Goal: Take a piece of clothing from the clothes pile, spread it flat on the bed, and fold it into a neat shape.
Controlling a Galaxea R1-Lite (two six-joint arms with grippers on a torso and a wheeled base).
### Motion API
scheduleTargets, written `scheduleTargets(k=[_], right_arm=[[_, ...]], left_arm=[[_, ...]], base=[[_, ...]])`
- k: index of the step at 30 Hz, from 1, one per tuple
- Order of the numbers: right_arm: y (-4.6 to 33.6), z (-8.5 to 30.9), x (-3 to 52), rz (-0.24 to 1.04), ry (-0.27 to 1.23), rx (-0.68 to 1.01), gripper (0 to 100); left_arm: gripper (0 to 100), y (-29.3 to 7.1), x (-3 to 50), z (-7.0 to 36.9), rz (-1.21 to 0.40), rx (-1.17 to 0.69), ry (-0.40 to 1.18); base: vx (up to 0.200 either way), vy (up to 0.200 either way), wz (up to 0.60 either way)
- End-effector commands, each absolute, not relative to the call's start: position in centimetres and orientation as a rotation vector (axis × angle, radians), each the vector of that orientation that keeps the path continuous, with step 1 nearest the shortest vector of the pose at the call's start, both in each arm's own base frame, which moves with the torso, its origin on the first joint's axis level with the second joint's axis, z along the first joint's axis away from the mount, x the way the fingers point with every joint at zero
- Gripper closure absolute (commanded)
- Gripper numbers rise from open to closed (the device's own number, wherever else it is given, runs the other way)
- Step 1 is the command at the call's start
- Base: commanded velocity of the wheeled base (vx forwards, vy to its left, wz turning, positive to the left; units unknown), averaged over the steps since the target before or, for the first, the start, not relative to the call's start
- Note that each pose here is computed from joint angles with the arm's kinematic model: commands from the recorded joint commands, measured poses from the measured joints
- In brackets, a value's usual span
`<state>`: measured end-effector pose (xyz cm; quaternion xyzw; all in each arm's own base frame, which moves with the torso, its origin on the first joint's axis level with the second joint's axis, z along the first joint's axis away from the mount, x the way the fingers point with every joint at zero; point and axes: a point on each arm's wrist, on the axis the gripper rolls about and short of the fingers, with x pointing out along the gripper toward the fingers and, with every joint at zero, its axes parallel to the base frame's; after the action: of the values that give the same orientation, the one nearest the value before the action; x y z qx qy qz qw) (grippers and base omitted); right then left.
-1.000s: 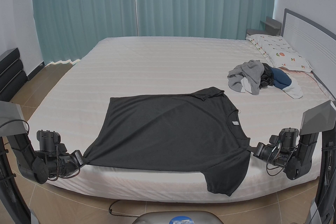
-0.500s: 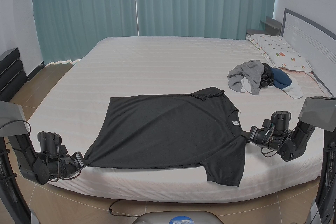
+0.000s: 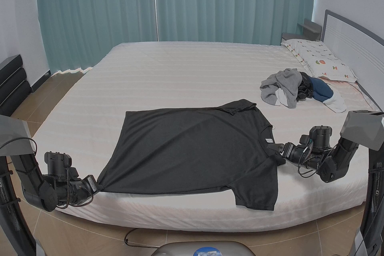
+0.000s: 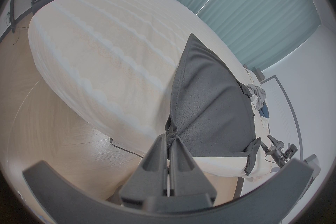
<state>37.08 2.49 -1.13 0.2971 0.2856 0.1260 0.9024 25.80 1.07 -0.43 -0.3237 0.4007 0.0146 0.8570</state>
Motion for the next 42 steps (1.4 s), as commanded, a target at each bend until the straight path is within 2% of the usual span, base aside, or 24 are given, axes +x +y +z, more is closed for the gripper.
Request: scheduleTargets(k=[1, 7, 13, 34, 35, 42], right_arm=[[1.9, 0.4, 34.0, 0.331, 0.636, 0.633, 0], [2.0, -1.2, 30.8, 0.384, 0.748, 0.585, 0], [2.6, -2.1, 29.4, 0.44, 0.791, 0.555, 0], [3.8, -4.5, 30.5, 0.465, 0.792, 0.534, 0], [3.8, -4.5, 30.5, 0.464, 0.793, 0.535, 100], [3.5, -4.4, 30.4, 0.446, 0.769, 0.524, 100]], left_arm=[[100, 1.1, 25.8, -0.5, 0.032, -0.681, 0.844], [100, 1.1, 25.8, -0.4, 0.032, -0.68, 0.841], [100, 1.1, 25.8, -0.4, 0.032, -0.68, 0.841], [100, 1.1, 25.8, -0.4, 0.032, -0.68, 0.841], [100, 1.1, 25.8, -0.4, 0.032, -0.68, 0.841], [100, 1.1, 25.8, -0.4, 0.032, -0.68, 0.841]], base=[[0.0, 0.0, 0.0], [0.0, 0.0, 0.0], [0.0, 0.0, 0.0], [0.0, 0.0, 0.0], [0.0, 0.0, 0.0], [0.0, 0.0, 0.0]])
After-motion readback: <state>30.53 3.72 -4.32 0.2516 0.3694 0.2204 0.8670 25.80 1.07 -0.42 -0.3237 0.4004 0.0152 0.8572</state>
